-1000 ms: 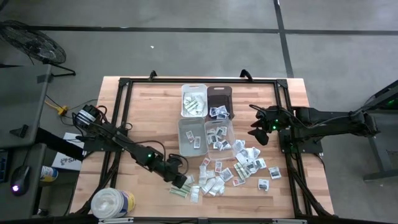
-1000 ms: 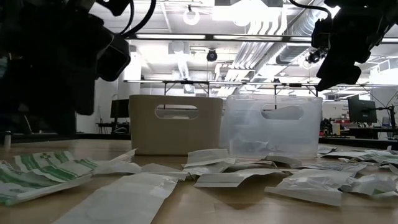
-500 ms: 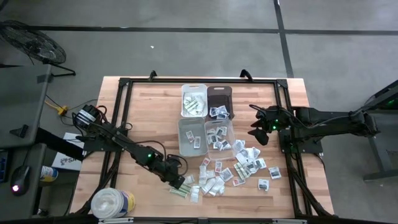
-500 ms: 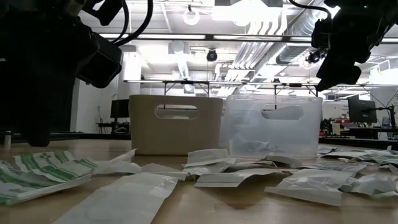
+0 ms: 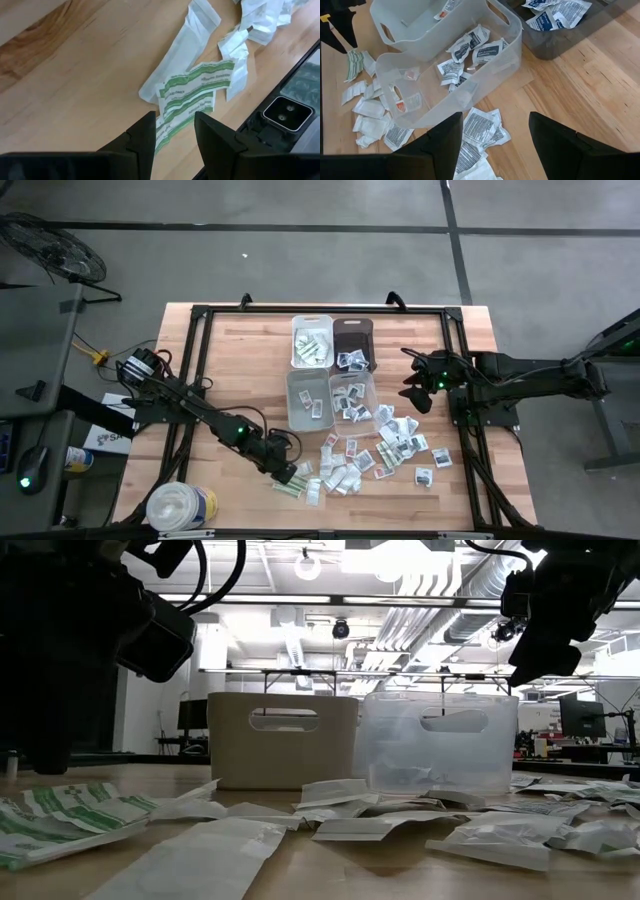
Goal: Pick & Place First Aid Supplies
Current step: Put the green bandage pack into the white bin
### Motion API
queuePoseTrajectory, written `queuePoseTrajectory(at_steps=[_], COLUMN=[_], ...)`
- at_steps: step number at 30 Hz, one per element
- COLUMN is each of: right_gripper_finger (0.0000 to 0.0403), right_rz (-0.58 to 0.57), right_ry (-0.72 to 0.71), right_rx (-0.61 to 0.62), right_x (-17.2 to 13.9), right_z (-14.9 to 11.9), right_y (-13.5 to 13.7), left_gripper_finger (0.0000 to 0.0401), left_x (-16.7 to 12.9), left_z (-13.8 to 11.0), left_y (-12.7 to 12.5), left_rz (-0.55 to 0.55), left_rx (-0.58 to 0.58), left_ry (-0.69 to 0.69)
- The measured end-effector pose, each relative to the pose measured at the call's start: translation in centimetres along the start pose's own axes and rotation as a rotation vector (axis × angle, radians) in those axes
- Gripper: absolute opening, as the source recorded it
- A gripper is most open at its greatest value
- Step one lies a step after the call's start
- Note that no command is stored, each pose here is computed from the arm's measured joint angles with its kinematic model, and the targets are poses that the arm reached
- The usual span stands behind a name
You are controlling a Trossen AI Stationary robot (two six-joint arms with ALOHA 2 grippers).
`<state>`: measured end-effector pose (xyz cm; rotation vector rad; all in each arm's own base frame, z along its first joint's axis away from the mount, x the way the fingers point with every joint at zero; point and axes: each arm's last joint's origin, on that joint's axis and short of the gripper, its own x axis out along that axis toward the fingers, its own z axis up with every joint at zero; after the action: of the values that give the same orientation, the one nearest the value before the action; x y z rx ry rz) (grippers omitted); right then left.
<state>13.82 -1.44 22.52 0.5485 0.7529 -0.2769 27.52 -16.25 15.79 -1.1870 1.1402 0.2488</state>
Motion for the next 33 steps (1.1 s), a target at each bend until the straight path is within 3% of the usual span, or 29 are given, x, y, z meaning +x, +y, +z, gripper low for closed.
queuePoseTrajectory(at_steps=[27,33], right_gripper_finger=[0.0222,0.0222], right_rz=[-0.006,-0.007], right_ry=[0.006,0.006], right_rx=[-0.003,-0.004], right_x=[0.0,0.0], right_z=[-0.1,-0.1], right_y=[-0.1,-0.1], left_gripper_finger=[0.0134,0.0103], left_x=[2.3,2.3], left_z=[0.3,0.2], left_y=[0.3,0.4], left_rz=[-0.007,-0.007], left_rx=[0.0,0.0], left_ry=[-0.008,-0.002])
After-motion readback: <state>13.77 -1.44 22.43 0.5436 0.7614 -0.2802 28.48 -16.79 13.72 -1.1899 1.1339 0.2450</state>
